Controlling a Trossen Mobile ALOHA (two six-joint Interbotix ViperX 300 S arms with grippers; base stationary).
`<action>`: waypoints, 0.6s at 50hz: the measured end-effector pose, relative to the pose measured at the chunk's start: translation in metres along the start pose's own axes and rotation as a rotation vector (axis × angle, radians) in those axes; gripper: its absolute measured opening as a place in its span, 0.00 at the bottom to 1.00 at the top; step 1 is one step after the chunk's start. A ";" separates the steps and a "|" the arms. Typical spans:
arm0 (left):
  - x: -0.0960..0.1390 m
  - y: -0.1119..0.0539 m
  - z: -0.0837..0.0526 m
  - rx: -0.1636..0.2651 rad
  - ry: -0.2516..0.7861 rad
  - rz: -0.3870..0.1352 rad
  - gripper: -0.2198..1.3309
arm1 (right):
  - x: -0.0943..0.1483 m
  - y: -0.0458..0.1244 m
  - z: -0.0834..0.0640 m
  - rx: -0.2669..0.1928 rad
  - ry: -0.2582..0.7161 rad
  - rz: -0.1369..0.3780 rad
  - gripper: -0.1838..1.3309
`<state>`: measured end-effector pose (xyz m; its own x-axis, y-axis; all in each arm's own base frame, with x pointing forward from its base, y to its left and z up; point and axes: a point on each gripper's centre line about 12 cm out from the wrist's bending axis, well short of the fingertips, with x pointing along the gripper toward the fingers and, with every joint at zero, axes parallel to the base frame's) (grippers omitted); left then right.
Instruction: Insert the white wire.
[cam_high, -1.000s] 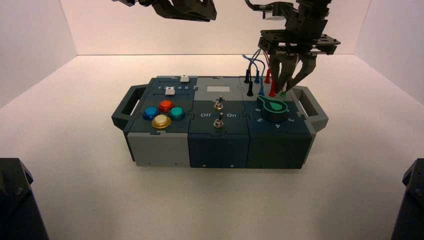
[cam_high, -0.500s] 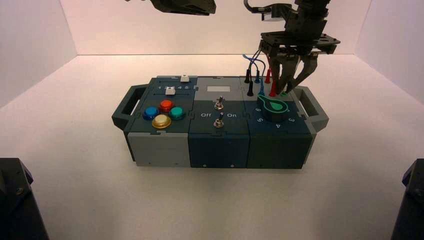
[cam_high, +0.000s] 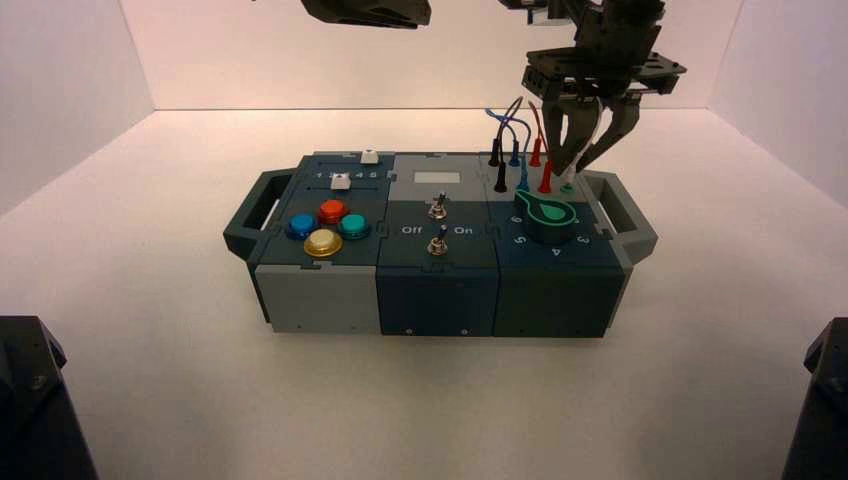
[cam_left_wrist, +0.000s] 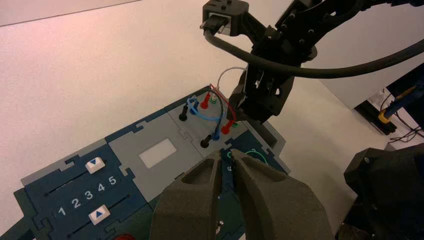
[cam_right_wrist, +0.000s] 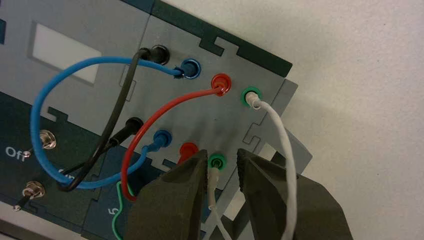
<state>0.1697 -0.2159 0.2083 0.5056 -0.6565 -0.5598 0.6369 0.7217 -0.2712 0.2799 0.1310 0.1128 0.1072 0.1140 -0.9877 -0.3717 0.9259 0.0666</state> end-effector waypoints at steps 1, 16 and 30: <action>0.000 0.000 0.000 -0.002 0.002 0.000 0.28 | 0.000 0.000 0.001 0.000 -0.002 0.000 0.58; 0.000 0.001 -0.001 -0.002 0.009 0.003 0.28 | 0.001 0.000 -0.001 0.006 0.006 0.001 0.58; 0.000 0.000 -0.001 -0.004 0.010 0.002 0.28 | 0.002 -0.001 -0.006 0.008 0.027 0.001 0.58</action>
<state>0.1694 -0.2152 0.2080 0.5011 -0.6525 -0.5685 0.6334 0.7242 -0.2728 0.2747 0.1284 0.1101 0.0815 0.1050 -0.9911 -0.3645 0.9287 0.0684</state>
